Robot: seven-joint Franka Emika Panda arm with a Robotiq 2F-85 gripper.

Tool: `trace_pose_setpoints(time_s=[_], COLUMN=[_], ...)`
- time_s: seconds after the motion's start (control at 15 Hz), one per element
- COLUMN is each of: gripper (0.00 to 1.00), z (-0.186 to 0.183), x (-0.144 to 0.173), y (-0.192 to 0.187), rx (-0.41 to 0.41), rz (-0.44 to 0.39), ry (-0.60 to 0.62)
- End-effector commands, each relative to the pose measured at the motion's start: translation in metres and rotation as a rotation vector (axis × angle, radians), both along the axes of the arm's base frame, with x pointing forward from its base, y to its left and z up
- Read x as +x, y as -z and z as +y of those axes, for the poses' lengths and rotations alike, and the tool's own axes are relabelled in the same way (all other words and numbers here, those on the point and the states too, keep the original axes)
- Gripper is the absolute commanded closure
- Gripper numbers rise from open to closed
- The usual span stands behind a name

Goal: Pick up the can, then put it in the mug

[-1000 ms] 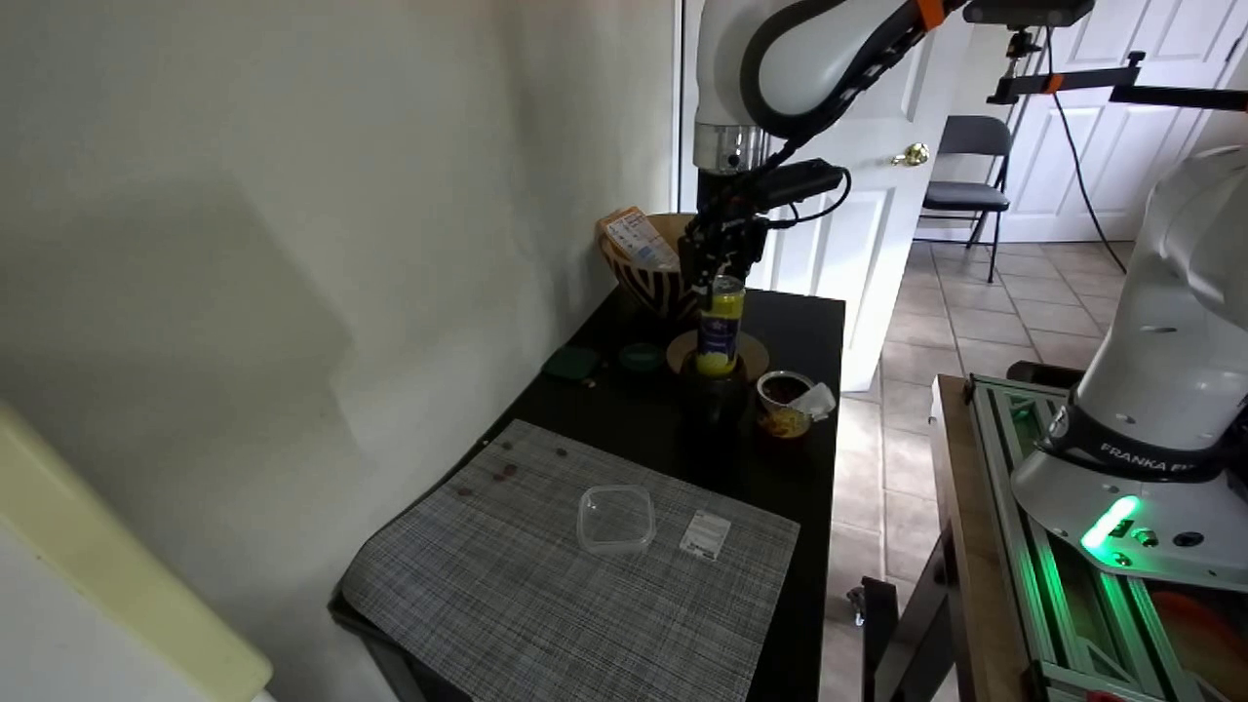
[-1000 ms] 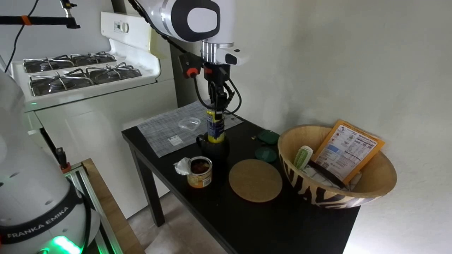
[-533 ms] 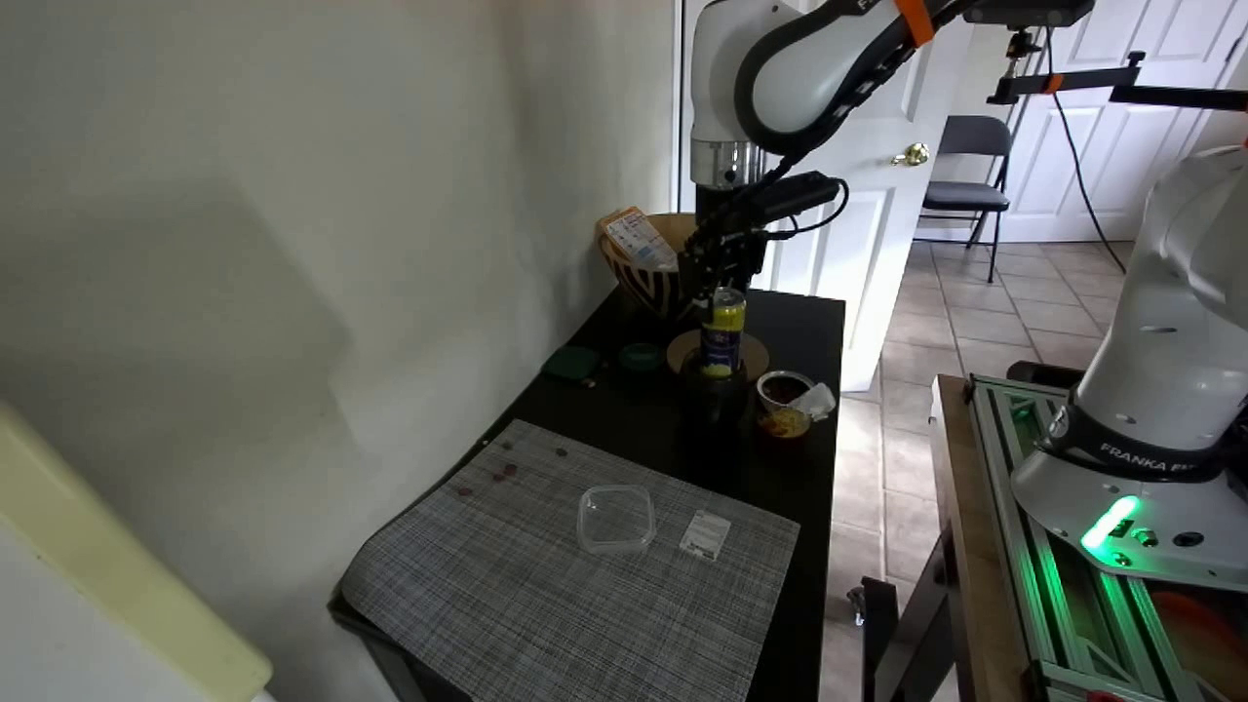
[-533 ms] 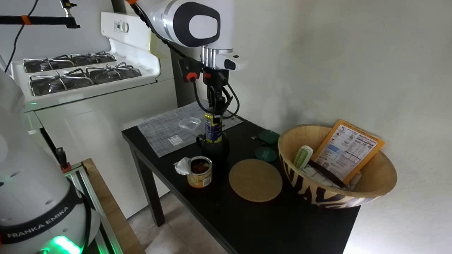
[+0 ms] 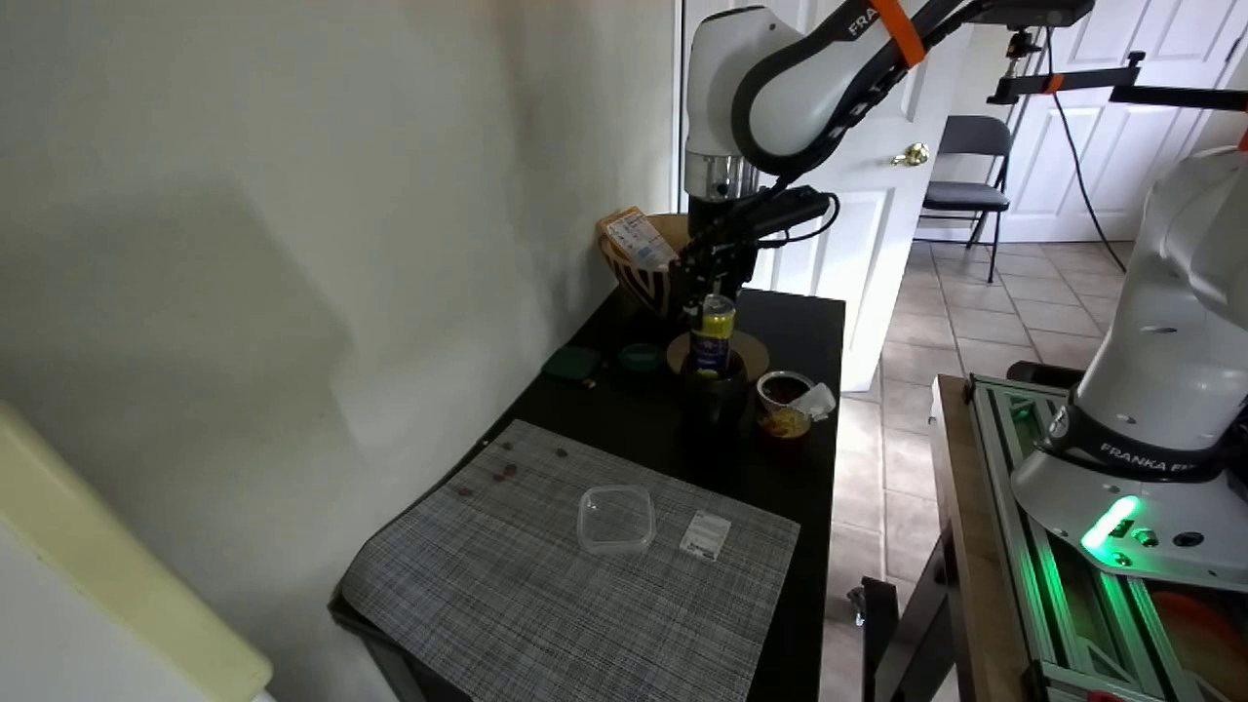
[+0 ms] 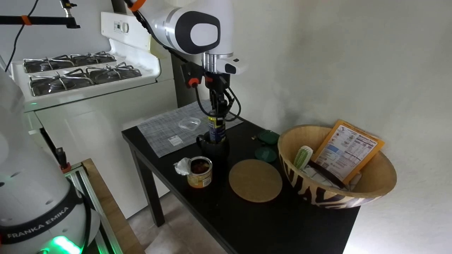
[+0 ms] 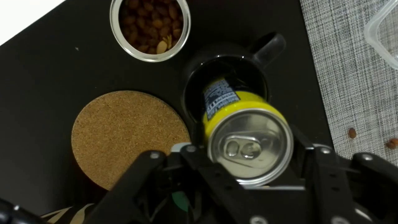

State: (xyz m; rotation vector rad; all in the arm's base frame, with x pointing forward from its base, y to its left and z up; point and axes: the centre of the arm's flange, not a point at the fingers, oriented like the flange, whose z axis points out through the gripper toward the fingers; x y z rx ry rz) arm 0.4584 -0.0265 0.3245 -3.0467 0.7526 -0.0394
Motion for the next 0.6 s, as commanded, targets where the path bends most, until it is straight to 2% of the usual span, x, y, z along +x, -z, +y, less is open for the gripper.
trace_pose_setpoints(time_s=[0.0,0.53], gripper=[0.62,0.62], z=[0.007,0.01], x=[-0.003,-0.006], y=[0.007,0.021], rx=[-0.012,-0.008], rz=[-0.018,0.001], ry=[0.01,0.01])
